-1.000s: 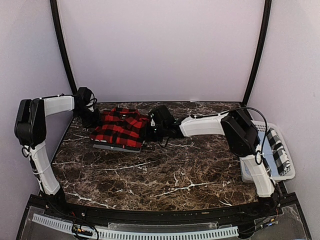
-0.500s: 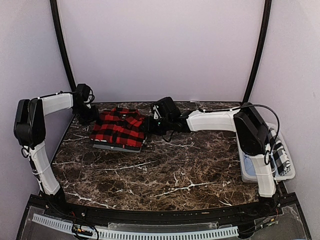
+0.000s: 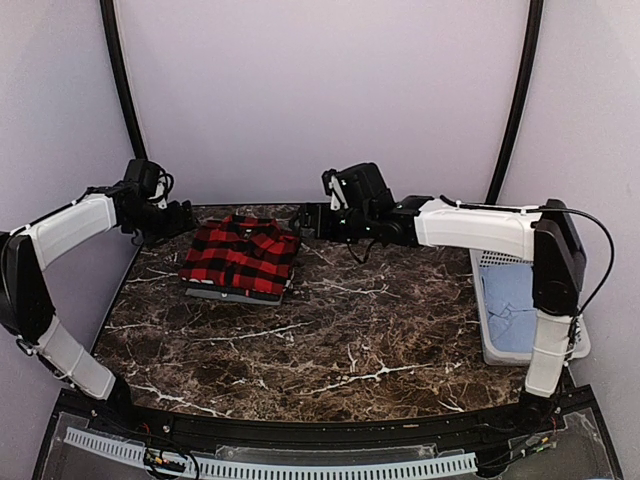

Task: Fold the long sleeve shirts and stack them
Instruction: Move the square-folded shirt to the corner of the board.

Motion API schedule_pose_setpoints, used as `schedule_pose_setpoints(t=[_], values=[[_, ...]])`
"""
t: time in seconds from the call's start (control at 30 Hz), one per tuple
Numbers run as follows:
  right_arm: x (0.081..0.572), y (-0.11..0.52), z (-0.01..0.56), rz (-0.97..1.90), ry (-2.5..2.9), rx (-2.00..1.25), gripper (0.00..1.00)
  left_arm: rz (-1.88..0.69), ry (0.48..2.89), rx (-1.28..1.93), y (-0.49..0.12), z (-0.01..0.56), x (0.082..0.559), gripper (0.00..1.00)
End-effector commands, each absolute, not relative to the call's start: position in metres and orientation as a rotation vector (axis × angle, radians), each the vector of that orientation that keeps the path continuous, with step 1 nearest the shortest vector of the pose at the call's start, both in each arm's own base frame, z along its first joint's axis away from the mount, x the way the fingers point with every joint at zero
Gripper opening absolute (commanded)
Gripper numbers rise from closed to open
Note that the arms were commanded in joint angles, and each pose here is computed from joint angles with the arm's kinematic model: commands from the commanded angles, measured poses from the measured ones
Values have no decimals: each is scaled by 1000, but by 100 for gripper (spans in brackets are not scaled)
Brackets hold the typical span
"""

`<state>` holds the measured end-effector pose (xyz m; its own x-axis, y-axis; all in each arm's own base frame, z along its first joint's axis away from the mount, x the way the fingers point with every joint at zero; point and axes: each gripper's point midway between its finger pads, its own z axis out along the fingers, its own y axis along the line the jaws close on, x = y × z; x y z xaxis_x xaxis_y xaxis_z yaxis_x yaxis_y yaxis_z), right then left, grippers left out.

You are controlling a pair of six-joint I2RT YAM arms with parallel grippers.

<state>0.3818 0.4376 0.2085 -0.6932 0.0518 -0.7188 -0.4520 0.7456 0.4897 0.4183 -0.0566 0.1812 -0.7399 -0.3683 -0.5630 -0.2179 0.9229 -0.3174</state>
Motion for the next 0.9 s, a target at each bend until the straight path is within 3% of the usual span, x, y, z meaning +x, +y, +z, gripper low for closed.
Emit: schedule_pose_setpoints(t=[0.0,0.5,0.87], values=[[381,409,225,756,2148,-296,99,-443,2397,-444,-69,184,390,94],[362,338,241,548,2096,-224,99,-462,2566,-366,-138,110,283,96],[348,305,232,488,2096,-152,99,-418,2625,-284,-193,69,278,92]])
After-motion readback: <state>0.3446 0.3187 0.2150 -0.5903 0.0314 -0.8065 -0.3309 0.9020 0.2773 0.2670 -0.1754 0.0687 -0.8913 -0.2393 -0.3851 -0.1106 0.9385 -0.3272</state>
